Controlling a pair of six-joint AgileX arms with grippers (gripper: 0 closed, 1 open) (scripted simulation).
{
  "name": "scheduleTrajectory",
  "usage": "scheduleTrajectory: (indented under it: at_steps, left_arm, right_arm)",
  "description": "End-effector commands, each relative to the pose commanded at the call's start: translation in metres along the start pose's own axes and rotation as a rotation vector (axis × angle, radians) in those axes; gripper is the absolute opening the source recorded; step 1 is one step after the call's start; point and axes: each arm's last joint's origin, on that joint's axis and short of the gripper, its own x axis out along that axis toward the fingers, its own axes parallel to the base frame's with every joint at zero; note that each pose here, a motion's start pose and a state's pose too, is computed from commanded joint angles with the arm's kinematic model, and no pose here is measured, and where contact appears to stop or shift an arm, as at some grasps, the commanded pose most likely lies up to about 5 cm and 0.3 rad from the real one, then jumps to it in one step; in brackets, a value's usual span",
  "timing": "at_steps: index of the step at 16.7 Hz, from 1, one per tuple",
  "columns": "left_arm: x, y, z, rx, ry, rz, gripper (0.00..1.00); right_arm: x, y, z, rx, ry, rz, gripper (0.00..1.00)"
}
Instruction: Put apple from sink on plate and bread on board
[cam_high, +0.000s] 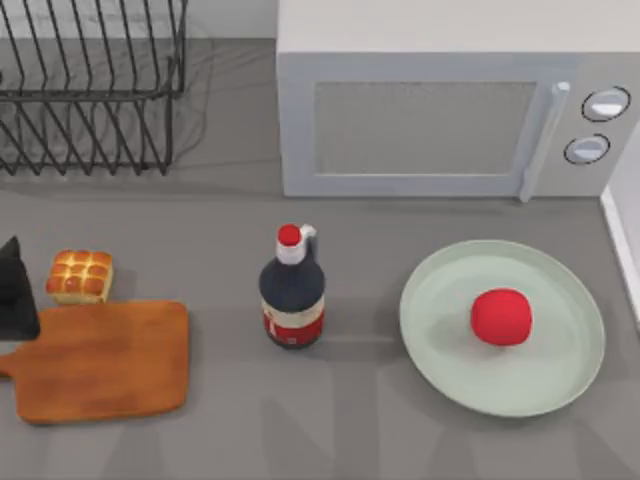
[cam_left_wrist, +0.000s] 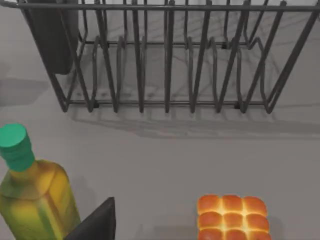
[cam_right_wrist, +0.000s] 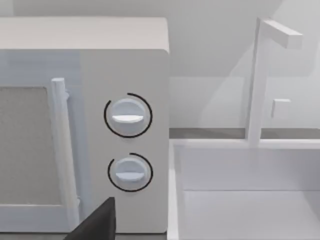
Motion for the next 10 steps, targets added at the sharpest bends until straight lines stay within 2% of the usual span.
scheduleTrajectory:
  at_steps: [4,7,10]
  left_arm:
    - [0.032,-0.003,0.040,0.003,0.285,-0.014,1.00]
    - [0.071,-0.007,0.063,0.009,0.510,-0.021,1.00]
    - [0.119,-0.012,0.073,0.018,0.727,-0.024,1.00]
  right_arm:
    - [0.000,0.000,0.000,0.000,0.000,0.000,1.00]
    - [0.000,0.000,0.000,0.000,0.000,0.000,1.00]
    - [0.000,0.000,0.000,0.000,0.000,0.000,1.00]
